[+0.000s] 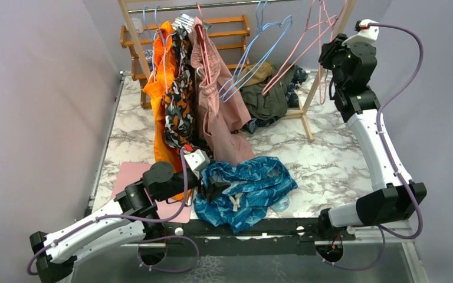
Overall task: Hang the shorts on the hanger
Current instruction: Pick up the hanger from the clothesline.
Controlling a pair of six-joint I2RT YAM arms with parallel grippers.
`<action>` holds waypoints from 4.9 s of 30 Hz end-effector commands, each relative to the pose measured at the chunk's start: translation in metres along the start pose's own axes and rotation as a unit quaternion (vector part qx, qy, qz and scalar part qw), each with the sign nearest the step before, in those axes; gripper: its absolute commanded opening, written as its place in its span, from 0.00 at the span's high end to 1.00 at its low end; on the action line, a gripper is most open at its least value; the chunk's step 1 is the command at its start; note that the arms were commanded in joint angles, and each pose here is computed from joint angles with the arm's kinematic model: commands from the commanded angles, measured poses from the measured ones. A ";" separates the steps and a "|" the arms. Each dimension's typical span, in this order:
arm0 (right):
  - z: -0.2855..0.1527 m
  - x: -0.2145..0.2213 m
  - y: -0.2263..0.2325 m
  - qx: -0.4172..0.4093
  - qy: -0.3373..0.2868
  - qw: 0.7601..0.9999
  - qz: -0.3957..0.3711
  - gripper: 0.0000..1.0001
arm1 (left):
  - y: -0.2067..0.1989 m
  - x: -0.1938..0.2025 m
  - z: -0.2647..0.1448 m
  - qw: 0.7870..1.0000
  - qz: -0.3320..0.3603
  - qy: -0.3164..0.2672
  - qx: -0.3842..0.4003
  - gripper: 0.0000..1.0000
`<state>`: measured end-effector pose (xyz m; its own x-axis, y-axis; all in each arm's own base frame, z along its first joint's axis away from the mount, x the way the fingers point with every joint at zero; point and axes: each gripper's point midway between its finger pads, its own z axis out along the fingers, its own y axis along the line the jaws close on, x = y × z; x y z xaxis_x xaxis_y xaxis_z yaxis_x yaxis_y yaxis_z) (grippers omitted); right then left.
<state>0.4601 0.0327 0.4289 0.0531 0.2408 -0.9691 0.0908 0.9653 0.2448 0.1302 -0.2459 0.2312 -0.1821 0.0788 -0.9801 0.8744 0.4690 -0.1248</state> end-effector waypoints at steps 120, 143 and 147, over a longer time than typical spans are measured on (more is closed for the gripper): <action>-0.033 -0.006 0.091 -0.221 0.045 0.972 0.074 0.99 | 0.000 -0.015 -0.004 1.000 0.008 -0.020 -0.001 0.01; -0.046 -0.036 0.056 -0.119 0.001 0.991 0.068 0.99 | -0.001 -0.014 -0.004 1.000 0.007 -0.017 0.001 0.01; -0.041 -0.032 0.050 -0.100 0.004 0.993 0.066 0.99 | -0.001 -0.015 -0.004 1.000 0.007 -0.018 0.001 0.01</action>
<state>0.4251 0.0926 0.4540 -0.0242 0.3685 -0.9293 -0.1765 0.9134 0.3668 0.1276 -0.2455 0.2319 -0.1791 0.0798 -0.9806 0.8803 0.4582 -0.1234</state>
